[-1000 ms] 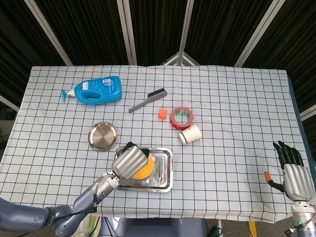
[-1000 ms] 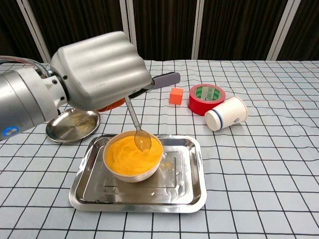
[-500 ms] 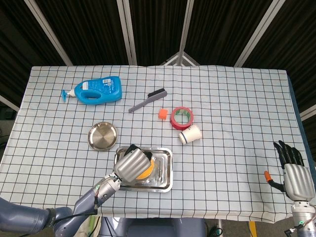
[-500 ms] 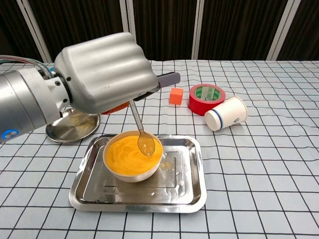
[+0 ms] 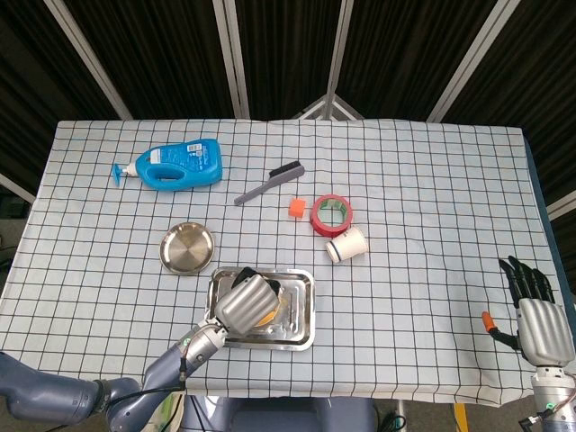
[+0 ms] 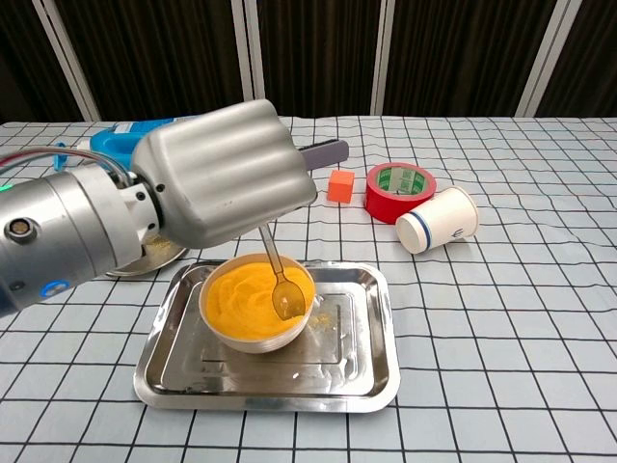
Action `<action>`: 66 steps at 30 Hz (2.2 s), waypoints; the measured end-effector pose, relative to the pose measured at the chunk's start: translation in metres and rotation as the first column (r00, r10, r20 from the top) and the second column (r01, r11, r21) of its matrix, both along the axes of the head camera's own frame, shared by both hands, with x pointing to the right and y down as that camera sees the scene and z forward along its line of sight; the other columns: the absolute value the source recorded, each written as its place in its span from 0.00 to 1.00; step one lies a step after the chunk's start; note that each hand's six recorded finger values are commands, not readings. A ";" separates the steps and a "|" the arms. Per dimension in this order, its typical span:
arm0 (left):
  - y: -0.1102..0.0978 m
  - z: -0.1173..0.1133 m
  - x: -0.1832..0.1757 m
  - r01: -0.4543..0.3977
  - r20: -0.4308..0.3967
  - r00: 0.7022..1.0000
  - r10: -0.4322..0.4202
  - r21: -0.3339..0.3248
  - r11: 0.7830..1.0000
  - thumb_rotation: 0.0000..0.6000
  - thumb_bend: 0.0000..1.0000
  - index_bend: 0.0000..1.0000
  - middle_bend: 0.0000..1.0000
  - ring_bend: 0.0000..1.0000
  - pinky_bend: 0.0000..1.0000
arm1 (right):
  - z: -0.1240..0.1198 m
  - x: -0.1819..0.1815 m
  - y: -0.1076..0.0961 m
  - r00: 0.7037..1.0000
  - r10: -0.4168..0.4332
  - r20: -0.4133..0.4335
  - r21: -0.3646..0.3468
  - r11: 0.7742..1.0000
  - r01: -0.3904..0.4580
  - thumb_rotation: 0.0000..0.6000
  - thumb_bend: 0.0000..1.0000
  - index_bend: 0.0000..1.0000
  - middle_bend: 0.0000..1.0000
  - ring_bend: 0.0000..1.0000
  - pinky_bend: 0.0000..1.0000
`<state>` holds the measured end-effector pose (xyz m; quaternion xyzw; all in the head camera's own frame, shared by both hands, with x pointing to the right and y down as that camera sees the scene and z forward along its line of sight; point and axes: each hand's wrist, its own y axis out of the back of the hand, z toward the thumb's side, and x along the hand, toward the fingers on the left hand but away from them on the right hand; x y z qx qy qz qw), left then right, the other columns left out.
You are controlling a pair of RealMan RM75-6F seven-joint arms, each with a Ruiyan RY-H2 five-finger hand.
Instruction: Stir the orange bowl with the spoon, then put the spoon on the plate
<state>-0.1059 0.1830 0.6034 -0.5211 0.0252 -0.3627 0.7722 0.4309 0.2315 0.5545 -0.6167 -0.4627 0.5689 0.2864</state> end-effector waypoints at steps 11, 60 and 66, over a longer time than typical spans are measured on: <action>-0.015 0.012 -0.015 0.044 0.061 0.997 -0.045 0.020 0.999 1.00 0.58 0.83 1.00 1.00 1.00 | 0.000 0.000 0.000 1.000 0.001 -0.002 0.000 1.000 -0.001 1.00 0.39 0.00 0.00 0.00 0.00; -0.016 0.010 -0.011 0.070 0.011 0.997 -0.070 0.003 0.998 1.00 0.58 0.83 1.00 1.00 1.00 | 0.000 0.001 0.002 1.000 0.006 0.005 -0.007 1.000 -0.006 1.00 0.39 0.00 0.00 0.00 0.00; -0.017 0.003 -0.003 0.072 -0.013 0.997 -0.072 0.010 0.997 1.00 0.58 0.83 1.00 1.00 1.00 | -0.001 0.000 0.002 1.000 0.004 0.004 -0.005 1.000 -0.004 1.00 0.39 0.00 0.00 0.00 0.00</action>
